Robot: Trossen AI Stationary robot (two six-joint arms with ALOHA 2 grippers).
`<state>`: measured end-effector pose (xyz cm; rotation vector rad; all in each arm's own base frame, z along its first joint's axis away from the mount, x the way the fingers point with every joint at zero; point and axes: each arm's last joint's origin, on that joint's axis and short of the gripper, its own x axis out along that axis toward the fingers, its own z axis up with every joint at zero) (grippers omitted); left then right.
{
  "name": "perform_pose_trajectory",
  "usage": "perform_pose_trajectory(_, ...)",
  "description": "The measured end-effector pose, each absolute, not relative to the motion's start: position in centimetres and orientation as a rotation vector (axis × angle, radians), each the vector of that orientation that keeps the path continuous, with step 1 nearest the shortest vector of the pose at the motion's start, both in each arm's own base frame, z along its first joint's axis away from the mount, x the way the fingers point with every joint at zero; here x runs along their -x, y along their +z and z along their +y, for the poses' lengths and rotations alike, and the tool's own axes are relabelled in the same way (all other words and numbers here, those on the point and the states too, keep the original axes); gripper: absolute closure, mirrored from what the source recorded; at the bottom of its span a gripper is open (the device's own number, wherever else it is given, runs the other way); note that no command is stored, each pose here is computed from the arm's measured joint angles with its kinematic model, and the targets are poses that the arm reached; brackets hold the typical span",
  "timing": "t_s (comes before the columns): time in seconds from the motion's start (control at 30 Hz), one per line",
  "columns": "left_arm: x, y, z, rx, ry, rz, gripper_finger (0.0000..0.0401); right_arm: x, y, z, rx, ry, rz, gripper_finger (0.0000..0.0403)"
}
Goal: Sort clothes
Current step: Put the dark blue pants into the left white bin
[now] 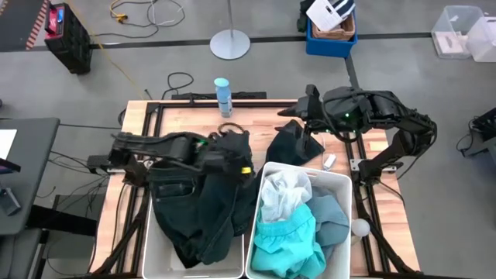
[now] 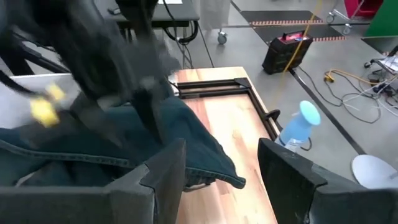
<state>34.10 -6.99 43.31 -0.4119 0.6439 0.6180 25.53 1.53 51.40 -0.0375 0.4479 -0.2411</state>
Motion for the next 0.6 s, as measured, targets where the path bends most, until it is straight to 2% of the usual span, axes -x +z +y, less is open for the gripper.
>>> perform_pose_trajectory(0.07,-34.4,42.4,-7.0,0.414,0.602,0.72,0.0215,-25.5,51.4,1.9,0.027,-0.231,0.444,0.0186)
perform_pose_trajectory(0.2,-34.1,42.8,-7.5,0.432,0.542,0.736,0.0204,-25.5,51.4,2.5,0.027,-0.21,0.446,0.0186)
perform_pose_trajectory(0.27,-33.7,42.6,-7.5,0.439,0.535,0.78,0.0191,-25.4,51.4,2.6,0.029,-0.203,0.446,0.0186)
perform_pose_trajectory(0.4,-32.7,41.1,-7.3,0.423,0.594,0.992,0.0156,-25.4,51.4,2.5,0.028,-0.207,0.445,0.0186)
perform_pose_trajectory(0.6,-34.3,38.5,-7.7,0.442,0.523,1.086,0.0127,-25.5,51.5,2.3,0.031,-0.219,0.435,0.0186)
